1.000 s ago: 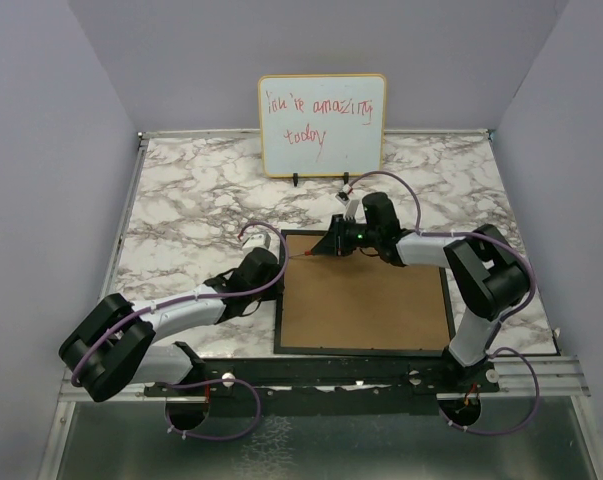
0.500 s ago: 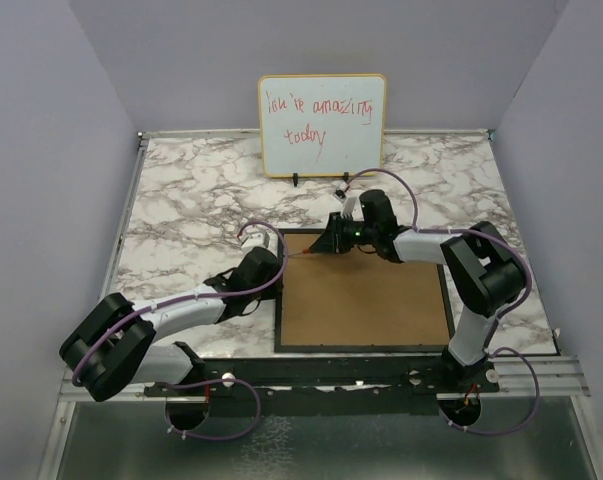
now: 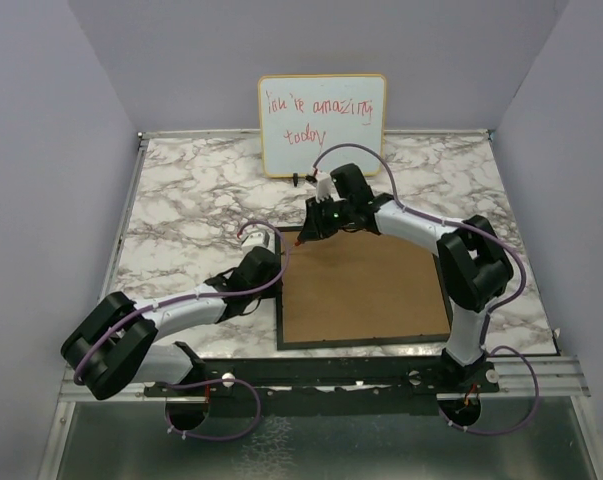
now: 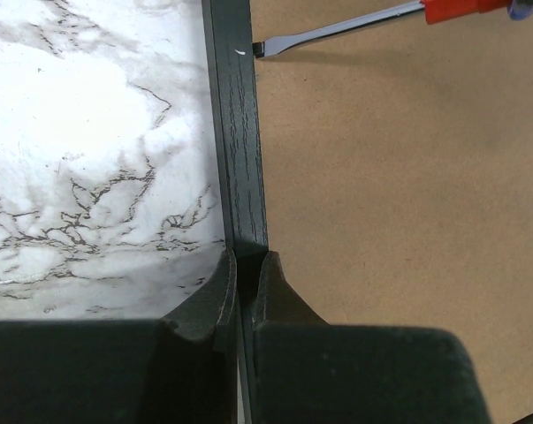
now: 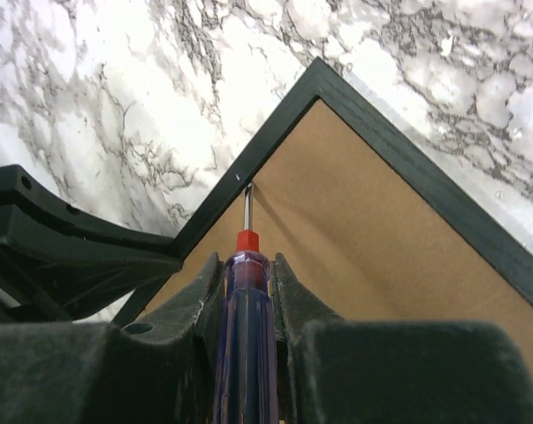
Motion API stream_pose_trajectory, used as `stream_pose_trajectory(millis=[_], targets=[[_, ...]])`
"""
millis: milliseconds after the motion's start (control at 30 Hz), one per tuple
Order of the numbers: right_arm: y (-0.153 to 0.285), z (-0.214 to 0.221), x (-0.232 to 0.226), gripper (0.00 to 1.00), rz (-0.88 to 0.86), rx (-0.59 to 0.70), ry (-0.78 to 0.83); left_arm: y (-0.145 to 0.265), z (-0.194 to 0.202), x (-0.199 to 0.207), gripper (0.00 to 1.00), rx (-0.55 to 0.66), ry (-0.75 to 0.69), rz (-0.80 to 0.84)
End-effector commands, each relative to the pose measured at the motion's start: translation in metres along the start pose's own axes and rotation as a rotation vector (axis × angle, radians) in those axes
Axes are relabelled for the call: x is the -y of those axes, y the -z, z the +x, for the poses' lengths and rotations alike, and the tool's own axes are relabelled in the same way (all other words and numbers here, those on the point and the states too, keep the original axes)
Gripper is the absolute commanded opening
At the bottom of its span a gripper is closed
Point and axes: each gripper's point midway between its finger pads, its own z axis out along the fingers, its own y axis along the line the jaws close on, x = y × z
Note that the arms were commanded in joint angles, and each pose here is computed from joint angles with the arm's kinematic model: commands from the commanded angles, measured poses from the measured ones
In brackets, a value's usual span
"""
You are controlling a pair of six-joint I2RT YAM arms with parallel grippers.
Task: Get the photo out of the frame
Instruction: Release the photo frame item from the photo frame.
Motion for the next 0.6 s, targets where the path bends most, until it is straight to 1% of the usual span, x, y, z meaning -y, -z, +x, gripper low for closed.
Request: stream_pose_trajectory(millis=[0, 300, 567], targets=[[-0.016, 0.009, 0.017, 0.01, 0.155, -0.101, 0.097, 0.011, 0.070, -0.058, 0.00, -0.244, -0.103, -0.154], [-0.035, -0.008, -0.005, 0.01, 0.210, -0.134, 0.163, 0.013, 0.068, -0.057, 0.00, -0.224, -0.090, -0.142], [-0.053, -0.006, -0.025, 0.01, 0.265, -0.158, 0.200, 0.015, 0.065, -0.059, 0.00, -0.204, -0.077, -0.151]])
